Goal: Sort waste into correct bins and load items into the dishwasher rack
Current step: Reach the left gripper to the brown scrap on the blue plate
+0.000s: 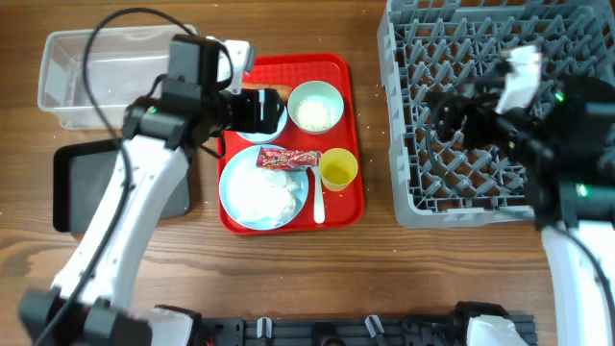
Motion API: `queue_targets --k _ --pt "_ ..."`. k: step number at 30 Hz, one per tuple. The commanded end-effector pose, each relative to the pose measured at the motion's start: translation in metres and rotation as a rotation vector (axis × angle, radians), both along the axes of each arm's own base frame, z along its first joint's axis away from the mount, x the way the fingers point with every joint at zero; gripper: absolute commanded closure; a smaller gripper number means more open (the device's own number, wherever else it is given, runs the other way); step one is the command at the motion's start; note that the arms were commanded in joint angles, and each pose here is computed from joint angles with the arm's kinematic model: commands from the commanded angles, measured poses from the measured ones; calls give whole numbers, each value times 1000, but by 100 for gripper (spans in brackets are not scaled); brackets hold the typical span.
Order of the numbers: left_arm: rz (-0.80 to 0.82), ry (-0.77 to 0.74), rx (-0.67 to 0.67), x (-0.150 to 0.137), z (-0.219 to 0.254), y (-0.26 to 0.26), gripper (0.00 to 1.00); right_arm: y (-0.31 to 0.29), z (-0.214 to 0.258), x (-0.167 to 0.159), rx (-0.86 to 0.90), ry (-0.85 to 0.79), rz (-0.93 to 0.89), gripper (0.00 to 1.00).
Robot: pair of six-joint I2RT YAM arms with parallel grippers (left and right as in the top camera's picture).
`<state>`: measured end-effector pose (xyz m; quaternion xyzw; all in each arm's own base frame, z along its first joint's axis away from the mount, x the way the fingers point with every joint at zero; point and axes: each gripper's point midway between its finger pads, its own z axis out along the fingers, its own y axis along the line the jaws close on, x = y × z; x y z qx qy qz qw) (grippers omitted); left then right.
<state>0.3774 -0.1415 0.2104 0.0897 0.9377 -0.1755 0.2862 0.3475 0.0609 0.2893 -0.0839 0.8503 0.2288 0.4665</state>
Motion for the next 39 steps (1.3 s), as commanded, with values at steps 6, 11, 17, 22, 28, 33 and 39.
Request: queue_targets --k 6,11,17,22,28,33,39 --pt "-7 127 178 19 -75 5 9 16 -60 20 97 217 94 12" --pt "-141 129 363 24 -117 -2 32 12 -69 19 80 249 68 14" --pt "-167 85 497 41 -150 -14 43 12 -75 13 79 288 64 14" --pt "-171 103 507 45 -171 -16 53 9 -79 11 68 311 48 14" --pt "-168 99 504 50 -179 -18 88 9 -79 11 68 310 47 14" --pt "-164 93 500 52 -180 -19 91 8 -79 11 66 311 44 14" --pt "-114 120 479 48 -181 -17 96 8 -79 11 66 311 44 14"
